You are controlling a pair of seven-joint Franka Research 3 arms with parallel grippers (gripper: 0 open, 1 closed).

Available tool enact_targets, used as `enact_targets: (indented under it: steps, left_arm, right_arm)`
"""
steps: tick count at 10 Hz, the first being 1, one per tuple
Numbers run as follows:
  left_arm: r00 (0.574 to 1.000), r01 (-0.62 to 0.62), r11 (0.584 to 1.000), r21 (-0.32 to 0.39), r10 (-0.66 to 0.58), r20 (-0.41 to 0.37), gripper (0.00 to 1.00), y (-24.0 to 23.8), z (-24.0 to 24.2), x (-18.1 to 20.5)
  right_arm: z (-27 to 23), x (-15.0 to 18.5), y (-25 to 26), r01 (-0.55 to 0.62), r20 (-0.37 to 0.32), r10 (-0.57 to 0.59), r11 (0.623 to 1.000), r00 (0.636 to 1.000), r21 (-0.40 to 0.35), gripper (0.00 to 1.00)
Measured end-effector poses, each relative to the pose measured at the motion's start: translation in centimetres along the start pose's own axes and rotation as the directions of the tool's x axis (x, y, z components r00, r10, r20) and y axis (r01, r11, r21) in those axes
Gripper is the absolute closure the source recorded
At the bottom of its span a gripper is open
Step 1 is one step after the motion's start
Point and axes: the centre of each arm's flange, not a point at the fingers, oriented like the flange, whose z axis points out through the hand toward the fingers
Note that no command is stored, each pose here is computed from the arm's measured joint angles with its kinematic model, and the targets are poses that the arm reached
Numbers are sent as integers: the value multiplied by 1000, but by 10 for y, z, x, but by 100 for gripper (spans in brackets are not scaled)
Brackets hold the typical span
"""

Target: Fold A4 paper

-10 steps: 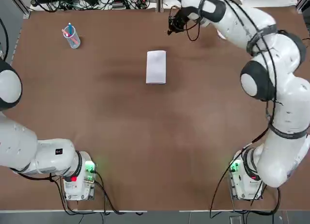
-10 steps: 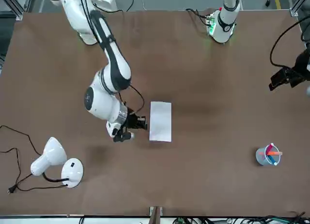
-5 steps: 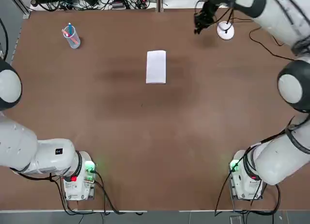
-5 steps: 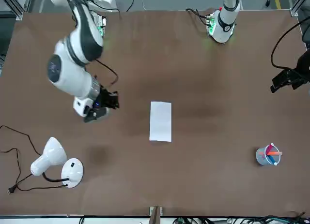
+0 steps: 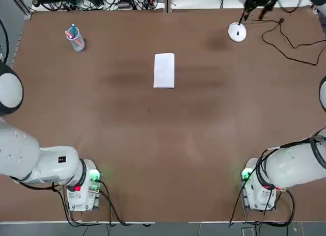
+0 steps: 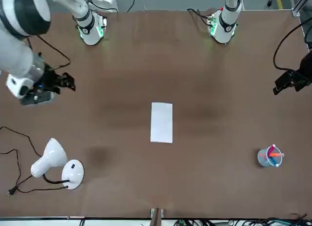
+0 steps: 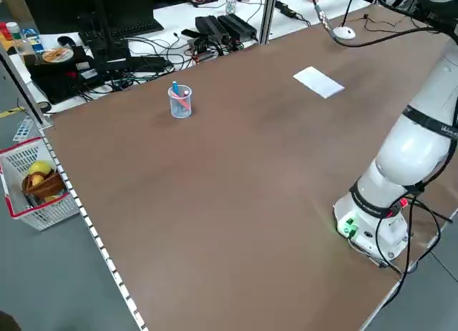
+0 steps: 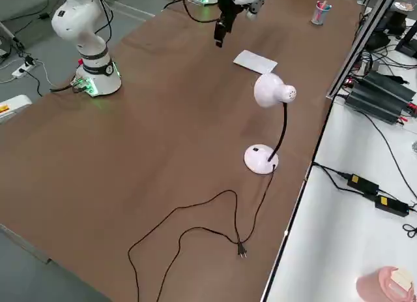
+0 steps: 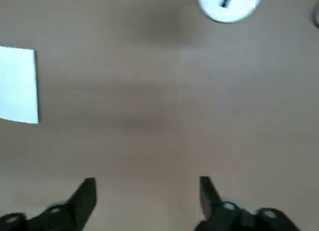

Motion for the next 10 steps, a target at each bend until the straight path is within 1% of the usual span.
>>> enact_targets:
  steps: [2, 3, 5, 8, 10]
  left_arm:
    - [1000, -1, 1000, 0, 1, -2, 0, 1, -1, 0]
    - [1000, -2, 1000, 0, 2, -2, 0, 1, -1, 0]
    - [1000, -3, 1000, 0, 3, -2, 0, 1, -1, 0]
    - [1000, -2, 1000, 0, 2, -2, 0, 0, -1, 0]
    - [1000, -1, 1000, 0, 1, -2, 0, 0, -1, 0]
  right_arm:
    - [-35, -6, 55, -90, -17, 90, 996, 996, 1, 0]
    - [-43, -10, 72, -116, -15, 115, 993, 993, 0, 0]
    - [-54, -14, 77, -121, -12, 121, 992, 993, -38, 0]
    - [-85, -22, 73, -115, -74, 110, 991, 991, -65, 1]
    - [-103, -26, 73, -116, -111, 105, 988, 988, -101, 1]
